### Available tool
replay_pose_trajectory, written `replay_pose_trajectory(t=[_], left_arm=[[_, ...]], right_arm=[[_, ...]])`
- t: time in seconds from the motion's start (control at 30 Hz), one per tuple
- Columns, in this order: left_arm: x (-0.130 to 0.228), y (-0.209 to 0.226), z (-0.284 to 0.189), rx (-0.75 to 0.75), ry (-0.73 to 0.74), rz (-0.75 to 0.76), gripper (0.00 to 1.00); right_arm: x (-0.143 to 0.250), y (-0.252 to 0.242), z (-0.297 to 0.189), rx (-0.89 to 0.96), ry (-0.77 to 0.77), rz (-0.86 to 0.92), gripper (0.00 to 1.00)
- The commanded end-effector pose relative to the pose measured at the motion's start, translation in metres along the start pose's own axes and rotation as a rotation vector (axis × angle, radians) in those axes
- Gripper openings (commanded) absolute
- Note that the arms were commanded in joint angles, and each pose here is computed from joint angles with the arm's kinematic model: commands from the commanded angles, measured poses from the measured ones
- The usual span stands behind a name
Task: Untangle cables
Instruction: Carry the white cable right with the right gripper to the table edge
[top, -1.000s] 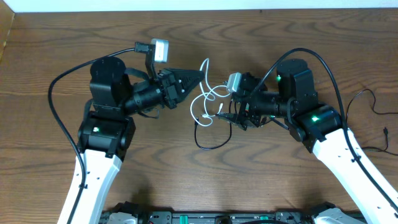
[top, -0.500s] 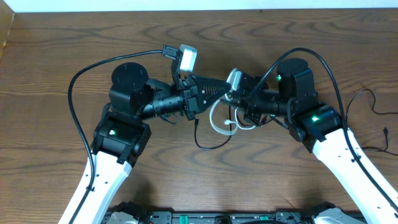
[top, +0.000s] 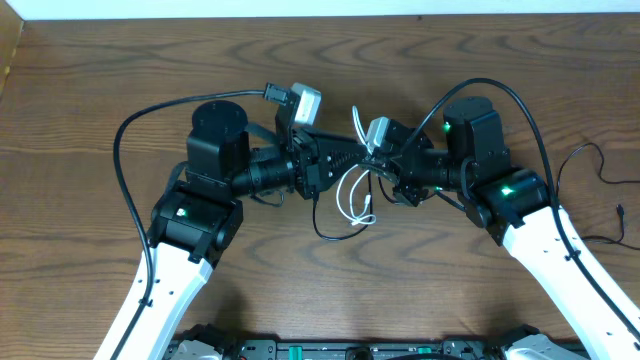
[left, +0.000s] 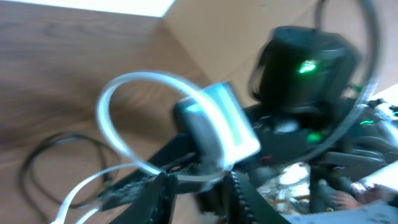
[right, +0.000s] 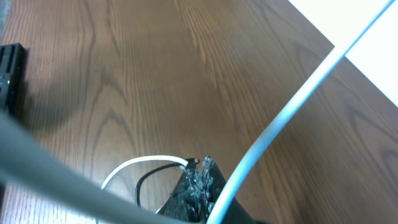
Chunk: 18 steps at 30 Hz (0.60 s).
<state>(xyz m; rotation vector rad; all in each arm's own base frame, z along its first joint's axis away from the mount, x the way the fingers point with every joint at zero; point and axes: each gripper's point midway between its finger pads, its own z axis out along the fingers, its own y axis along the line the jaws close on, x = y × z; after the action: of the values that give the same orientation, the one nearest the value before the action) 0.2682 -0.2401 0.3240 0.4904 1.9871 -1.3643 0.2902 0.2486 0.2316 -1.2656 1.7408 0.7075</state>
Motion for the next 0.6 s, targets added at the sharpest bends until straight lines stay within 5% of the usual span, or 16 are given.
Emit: replay_pose_trajectory(t=[0.0, 0.23, 0.37, 0.57], left_arm=[[0.002, 0.025, -0.002, -0.139, -0.006, 0.053, 0.38], [0.013, 0.071, -0.018, -0.369, 0.009, -0.009, 0.44], [0.040, 0.125, -0.053, -0.708, 0.059, -0.104, 0.44], [0.067, 0.163, -0.106, -1.063, 0.135, -0.136, 0.44]], right_arm=[[0.011, -0.010, -0.001, 0.073, 0.060, 0.048, 0.01], [0.065, -0.065, -0.028, 0.461, 0.321, 0.185, 0.01], [0.084, -0.117, -0.076, 0.843, 0.412, 0.250, 0.01], [0.079, -0.158, -0.126, 1.058, 0.297, 0.403, 0.01]])
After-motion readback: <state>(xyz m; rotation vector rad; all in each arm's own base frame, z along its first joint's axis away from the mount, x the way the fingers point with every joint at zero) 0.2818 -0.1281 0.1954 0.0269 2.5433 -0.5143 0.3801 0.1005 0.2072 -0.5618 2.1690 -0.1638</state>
